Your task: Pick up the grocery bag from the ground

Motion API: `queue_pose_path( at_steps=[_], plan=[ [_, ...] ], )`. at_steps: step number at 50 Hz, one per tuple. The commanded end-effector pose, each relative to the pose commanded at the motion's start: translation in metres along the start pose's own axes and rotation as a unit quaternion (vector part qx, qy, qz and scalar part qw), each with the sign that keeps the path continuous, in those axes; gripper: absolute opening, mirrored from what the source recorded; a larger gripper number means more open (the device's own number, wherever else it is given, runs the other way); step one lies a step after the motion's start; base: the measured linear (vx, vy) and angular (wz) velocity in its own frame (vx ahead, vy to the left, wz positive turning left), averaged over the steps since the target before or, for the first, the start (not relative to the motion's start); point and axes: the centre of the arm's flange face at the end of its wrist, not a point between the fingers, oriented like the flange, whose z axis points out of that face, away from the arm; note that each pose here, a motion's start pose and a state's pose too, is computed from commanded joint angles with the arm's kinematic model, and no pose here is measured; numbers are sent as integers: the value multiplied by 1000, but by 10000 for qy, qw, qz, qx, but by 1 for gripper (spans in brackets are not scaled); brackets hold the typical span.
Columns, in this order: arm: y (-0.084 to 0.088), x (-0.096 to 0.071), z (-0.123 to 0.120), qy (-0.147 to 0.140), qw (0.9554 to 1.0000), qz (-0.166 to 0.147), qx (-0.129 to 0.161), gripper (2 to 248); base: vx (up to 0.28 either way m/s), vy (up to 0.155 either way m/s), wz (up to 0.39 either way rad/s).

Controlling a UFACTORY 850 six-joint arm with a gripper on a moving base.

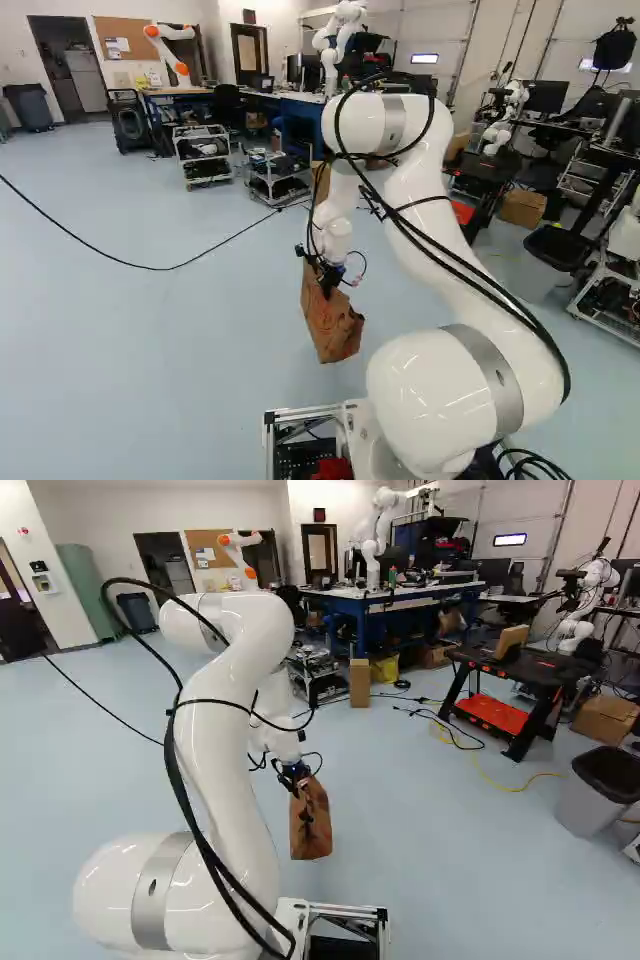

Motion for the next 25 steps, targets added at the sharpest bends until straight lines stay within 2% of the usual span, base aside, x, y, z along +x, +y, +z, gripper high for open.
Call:
queue_pose_path(
  at_steps=[25],
  plan=[
    [-2,-4,-38,168,9998,-1,-67,22,0,0,0]
  ],
)
